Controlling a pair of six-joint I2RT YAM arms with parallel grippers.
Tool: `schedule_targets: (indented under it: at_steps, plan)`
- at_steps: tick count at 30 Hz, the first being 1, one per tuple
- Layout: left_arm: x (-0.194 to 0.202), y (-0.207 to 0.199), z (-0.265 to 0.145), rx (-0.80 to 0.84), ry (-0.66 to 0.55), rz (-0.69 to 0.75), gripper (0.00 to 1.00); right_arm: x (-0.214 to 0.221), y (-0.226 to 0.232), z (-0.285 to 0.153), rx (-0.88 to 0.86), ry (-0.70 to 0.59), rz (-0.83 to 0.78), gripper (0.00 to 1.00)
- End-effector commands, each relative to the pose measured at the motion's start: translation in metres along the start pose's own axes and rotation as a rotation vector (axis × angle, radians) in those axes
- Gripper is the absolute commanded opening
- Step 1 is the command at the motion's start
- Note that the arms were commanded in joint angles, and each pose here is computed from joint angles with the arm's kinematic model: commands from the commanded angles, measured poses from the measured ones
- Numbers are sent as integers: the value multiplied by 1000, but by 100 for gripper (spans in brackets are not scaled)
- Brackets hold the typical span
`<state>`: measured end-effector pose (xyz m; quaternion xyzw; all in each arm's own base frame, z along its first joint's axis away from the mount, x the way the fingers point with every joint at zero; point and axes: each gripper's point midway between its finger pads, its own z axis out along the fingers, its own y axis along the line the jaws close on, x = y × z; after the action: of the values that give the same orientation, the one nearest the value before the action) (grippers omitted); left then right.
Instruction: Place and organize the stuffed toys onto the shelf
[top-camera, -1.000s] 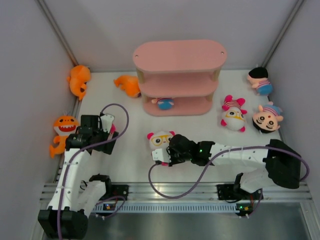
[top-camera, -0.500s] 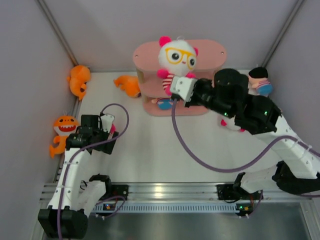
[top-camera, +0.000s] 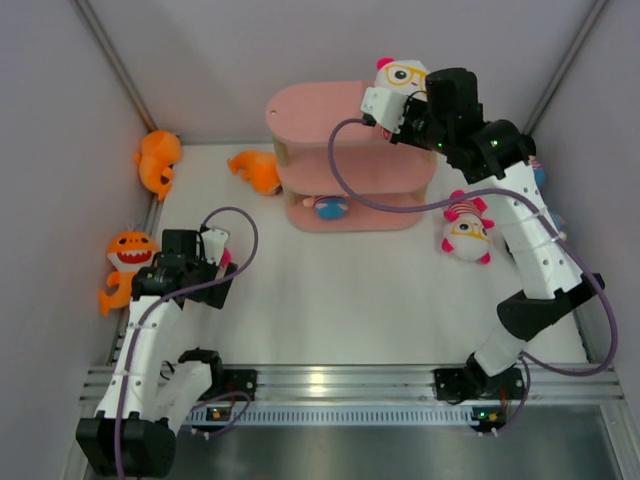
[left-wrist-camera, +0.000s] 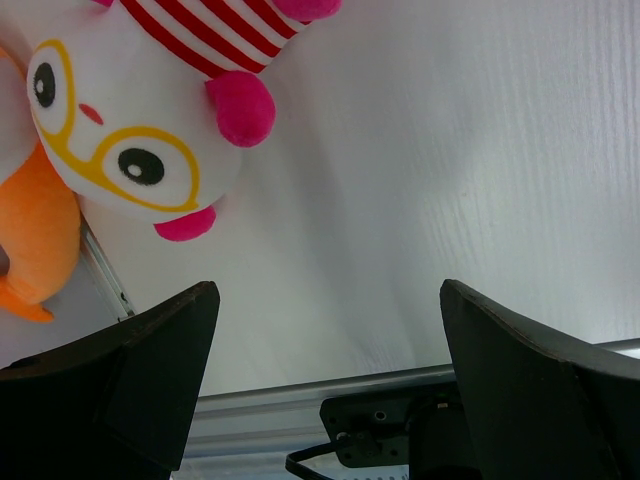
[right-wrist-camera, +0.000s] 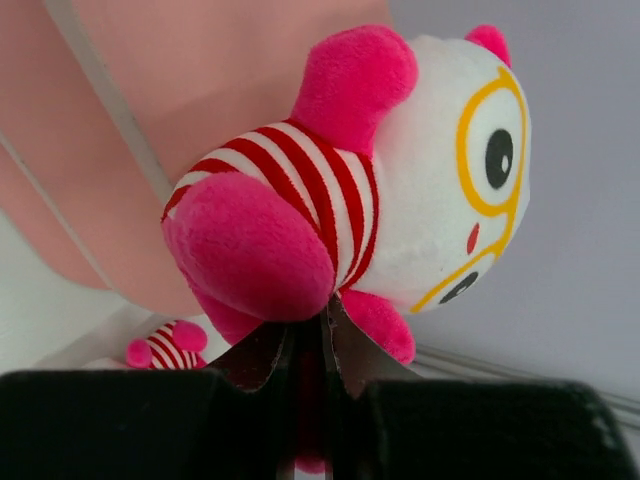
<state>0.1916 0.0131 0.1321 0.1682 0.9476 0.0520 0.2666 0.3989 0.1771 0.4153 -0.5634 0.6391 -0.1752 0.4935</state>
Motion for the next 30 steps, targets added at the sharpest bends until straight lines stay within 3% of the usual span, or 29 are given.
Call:
schedule_targets:
  at_steps: [1,4,6,7,8,11,14,17,19,21,24,27,28,30]
  plan:
    - [-7,4,2,-18,-35,-3,98,3,-28,-21,26,-85,-3,6]
    - [-7,4,1,-19,-37,-1,98,-2,-19,-22,-24,-144,-16,8]
    - [-7,5,1,-21,-38,-1,98,-1,-18,-24,-35,-157,-13,15]
    - [-7,4,1,-21,-38,-3,98,-1,-18,-26,-34,-158,-14,21]
    - [-7,5,1,-23,-38,-4,98,0,-18,-27,-32,-159,-15,40]
    - [-7,4,1,-20,-36,-3,98,-1,-20,-33,-9,-169,-11,69]
    - [-8,4,1,-20,-41,-4,98,-2,-34,-46,75,-185,36,83]
    - [-8,4,1,-20,-39,-1,98,-20,-61,-85,227,-308,152,86]
    - [-8,4,1,-20,-39,-1,98,-33,-81,-131,372,-467,367,91]
    - [-8,4,1,-20,-41,-3,98,-16,-90,-177,521,-516,588,98]
    - [-8,4,0,-21,-44,-1,98,46,-44,-150,591,-358,953,98]
    - [-8,4,0,-20,-44,0,98,109,-7,-133,713,-163,1113,98]
    - [-8,4,0,-19,-46,-1,98,131,29,-103,676,-90,1200,98]
    - [-8,4,0,-19,-48,0,98,159,52,-84,654,-53,1304,98]
